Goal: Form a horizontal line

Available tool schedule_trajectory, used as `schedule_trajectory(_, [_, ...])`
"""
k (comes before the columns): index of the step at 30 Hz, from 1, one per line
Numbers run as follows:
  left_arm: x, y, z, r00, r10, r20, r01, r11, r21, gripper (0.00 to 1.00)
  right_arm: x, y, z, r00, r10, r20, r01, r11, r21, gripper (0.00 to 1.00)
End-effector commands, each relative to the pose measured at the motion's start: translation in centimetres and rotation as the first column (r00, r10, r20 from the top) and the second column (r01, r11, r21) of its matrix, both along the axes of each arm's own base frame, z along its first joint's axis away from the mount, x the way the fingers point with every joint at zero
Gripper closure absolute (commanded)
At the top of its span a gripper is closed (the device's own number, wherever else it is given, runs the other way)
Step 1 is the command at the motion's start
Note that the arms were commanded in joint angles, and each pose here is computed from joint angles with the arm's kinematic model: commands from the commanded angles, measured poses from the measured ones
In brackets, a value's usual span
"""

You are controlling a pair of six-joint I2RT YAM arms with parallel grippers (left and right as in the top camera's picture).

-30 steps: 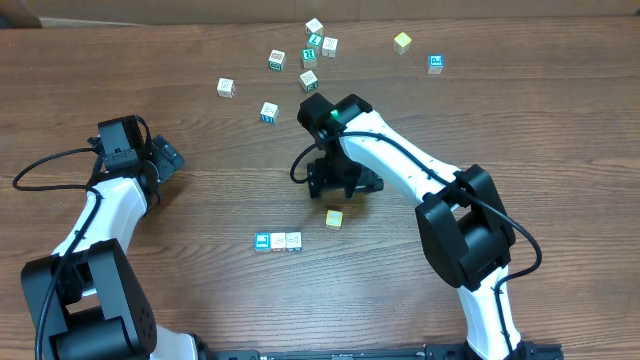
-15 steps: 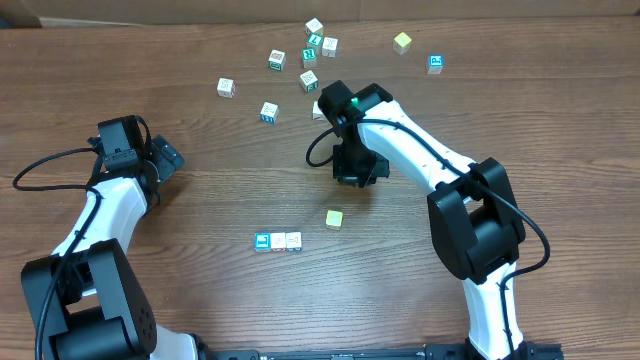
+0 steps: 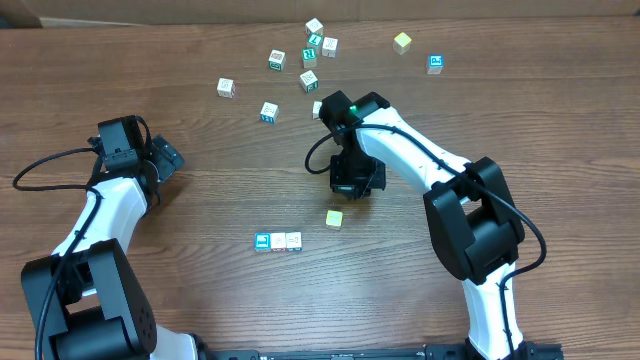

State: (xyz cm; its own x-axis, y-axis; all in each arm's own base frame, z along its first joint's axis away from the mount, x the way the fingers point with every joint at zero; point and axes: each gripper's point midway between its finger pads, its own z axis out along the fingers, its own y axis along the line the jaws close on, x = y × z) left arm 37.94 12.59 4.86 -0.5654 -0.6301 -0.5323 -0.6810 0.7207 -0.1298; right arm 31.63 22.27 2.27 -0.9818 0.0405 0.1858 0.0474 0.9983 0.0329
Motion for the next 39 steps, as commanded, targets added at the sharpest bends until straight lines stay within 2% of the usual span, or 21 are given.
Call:
schedule_trajectory(1, [0.4,0.3,0.7,1.000,0.003,0.014,-0.003,1.000,0.017,0.01,-1.5,1.7,0.6,0.999,0.018,-0.040,-0.015,0.998,0.056,0.94])
schedule_trajectory(16, [0.4,0.3,0.7,1.000,0.003,0.014,-0.004,1.000,0.017,0.00,-4.4,4.2,0.7,0.992,0.114,-0.056,-0.111,0.993,0.045,0.93])
schedule_trajectory(31, [0.4,0.3,0.7,1.000,0.003,0.014,-0.004,1.000,0.018,0.00,-2.4,3.1,0.3,0.992,0.120,0.033,-0.119,0.992,-0.035,0.93])
schedule_trajectory(39, [0.4,0.3,0.7,1.000,0.003,0.014,-0.003,1.000,0.017,0.01,-1.9,2.5,0.3,0.994,0.104,0.036,-0.103,0.994,-0.039,0.90])
